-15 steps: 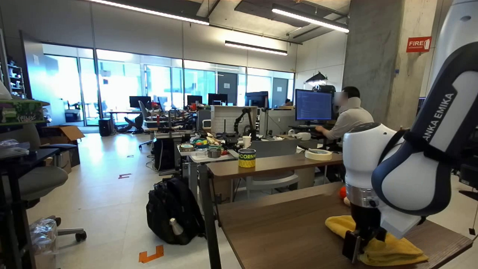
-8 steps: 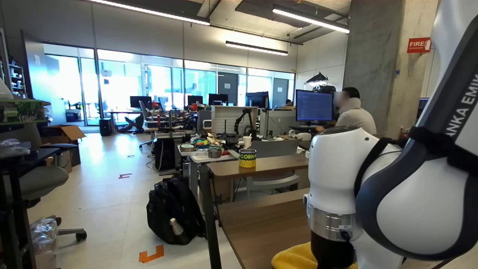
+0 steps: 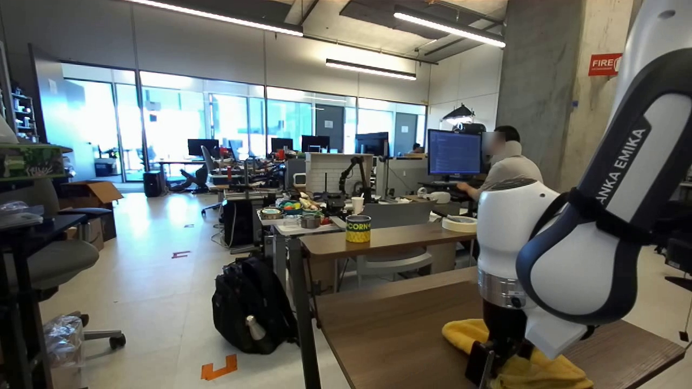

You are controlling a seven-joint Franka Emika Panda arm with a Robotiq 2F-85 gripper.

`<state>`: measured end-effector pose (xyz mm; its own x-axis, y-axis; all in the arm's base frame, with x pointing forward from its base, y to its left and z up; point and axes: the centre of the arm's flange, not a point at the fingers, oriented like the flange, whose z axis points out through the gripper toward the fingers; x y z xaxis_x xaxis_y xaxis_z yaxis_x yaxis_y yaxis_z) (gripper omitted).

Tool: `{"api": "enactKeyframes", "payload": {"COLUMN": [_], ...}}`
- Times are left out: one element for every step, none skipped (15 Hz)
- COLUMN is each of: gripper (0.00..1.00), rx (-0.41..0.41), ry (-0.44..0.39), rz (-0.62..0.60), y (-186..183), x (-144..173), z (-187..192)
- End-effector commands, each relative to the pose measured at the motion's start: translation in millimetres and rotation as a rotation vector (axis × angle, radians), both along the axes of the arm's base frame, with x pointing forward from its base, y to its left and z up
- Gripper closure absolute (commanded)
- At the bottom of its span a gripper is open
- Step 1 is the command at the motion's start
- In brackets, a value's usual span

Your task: Use the towel to wipe the table

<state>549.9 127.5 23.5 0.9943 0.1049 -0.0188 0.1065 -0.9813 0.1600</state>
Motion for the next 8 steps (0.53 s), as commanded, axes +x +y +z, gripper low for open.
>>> {"api": "enactKeyframes", "payload": {"gripper": [0.00, 0.00, 0.00, 0.00, 0.00, 0.00, 0.00, 0.00], "rx": [-0.120, -0.148, -0.177, -0.198, -0.226, -0.237, -0.238, -0.195], "ry": [0.034, 0.034, 0.030, 0.038, 0.034, 0.052, 0.054, 0.052], "rz": [-0.145, -0.177, -0.210, -0.241, -0.272, -0.303, -0.315, -0.291], "y": [-80, -100, -118, -134, -149, -159, -164, -149], "x": [1, 0, 0, -3, -4, -5, -7, -8], "z": [-47, -48, -50, -52, -54, -59, -61, -54]}}
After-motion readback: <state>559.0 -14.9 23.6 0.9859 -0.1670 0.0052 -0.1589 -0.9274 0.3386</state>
